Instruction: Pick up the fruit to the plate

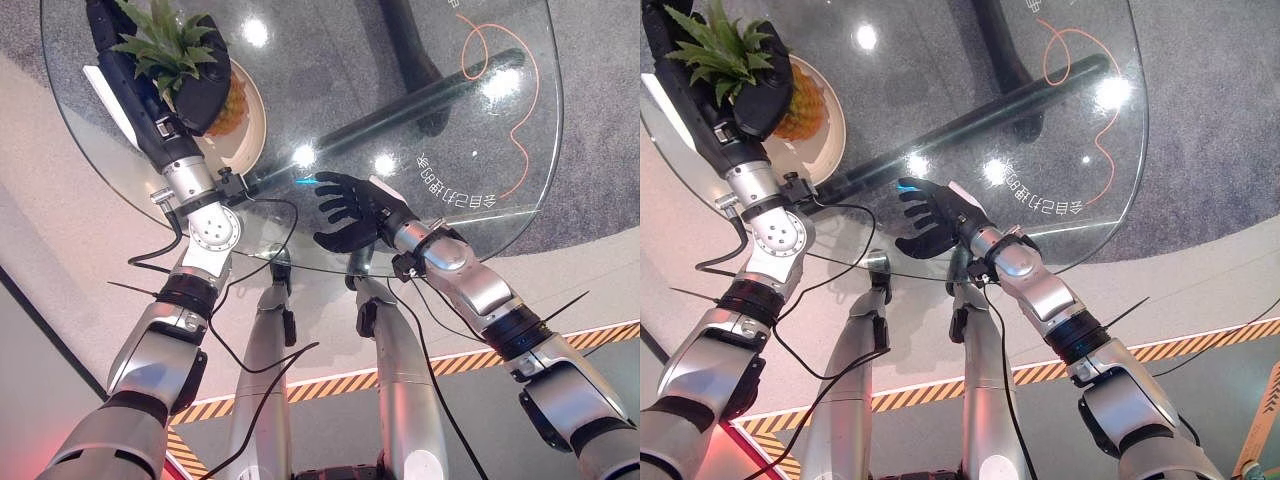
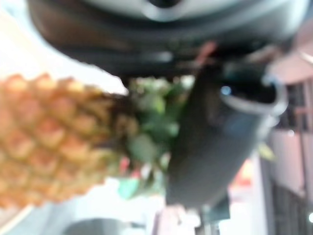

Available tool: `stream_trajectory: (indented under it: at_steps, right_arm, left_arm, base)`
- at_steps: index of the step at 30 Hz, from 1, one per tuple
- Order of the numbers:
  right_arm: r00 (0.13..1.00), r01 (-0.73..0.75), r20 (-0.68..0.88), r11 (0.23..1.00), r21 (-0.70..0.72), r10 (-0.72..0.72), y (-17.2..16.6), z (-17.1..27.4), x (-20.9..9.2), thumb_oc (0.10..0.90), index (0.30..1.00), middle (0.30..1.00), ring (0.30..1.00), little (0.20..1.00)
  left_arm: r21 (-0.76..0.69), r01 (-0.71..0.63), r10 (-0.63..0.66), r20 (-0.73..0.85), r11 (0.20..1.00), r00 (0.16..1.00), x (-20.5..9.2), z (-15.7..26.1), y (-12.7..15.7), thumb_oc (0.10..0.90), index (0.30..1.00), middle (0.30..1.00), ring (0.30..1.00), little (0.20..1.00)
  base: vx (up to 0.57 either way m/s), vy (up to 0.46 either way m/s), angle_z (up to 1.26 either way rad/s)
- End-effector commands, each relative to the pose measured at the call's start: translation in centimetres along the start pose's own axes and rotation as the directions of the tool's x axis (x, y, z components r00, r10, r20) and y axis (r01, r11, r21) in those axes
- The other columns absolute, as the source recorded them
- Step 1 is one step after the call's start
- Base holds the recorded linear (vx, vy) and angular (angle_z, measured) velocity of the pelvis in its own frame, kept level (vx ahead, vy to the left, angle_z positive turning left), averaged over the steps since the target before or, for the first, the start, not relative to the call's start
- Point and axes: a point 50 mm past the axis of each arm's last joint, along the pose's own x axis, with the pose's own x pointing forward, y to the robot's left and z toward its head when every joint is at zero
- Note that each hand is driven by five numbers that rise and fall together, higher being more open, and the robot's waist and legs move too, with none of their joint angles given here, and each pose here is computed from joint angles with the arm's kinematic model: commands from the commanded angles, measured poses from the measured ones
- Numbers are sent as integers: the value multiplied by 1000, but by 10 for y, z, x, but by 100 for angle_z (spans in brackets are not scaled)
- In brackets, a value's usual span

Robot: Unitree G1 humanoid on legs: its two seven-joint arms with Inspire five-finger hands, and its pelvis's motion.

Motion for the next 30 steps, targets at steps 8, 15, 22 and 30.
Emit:
stream_trajectory:
  at_steps: [8, 15, 22, 30]
  right_arm:
    - [991, -95, 95, 995, 20, 93, 25, 9, -7, 800, 900, 900, 900, 900]
    - [992, -89, 92, 996, 18, 87, 28, 5, -12, 800, 900, 900, 900, 900]
    - [993, -83, 89, 996, 18, 81, 29, 1, -18, 800, 900, 900, 900, 900]
    - [993, -82, 92, 996, 28, 80, 35, -2, -25, 800, 900, 900, 900, 900]
  left_arm:
    - [-51, 1, 0, 29, 999, 1000, 8, 7, 12, 800, 900, 900, 900, 900]
    - [-46, 2, -4, -45, 999, 999, -3, -4, 24, 800, 900, 900, 900, 900]
    - [-43, -16, 11, -126, 999, 992, -16, -14, 39, 800, 900, 900, 900, 900]
    - [-100, -35, 10, -244, 994, 970, -33, -26, 60, 800, 900, 900, 900, 900]
  base:
    - [-19, -59, 1]
    - [-13, -58, -3]
    - [-7, -53, -4]
    - [4, -62, -3]
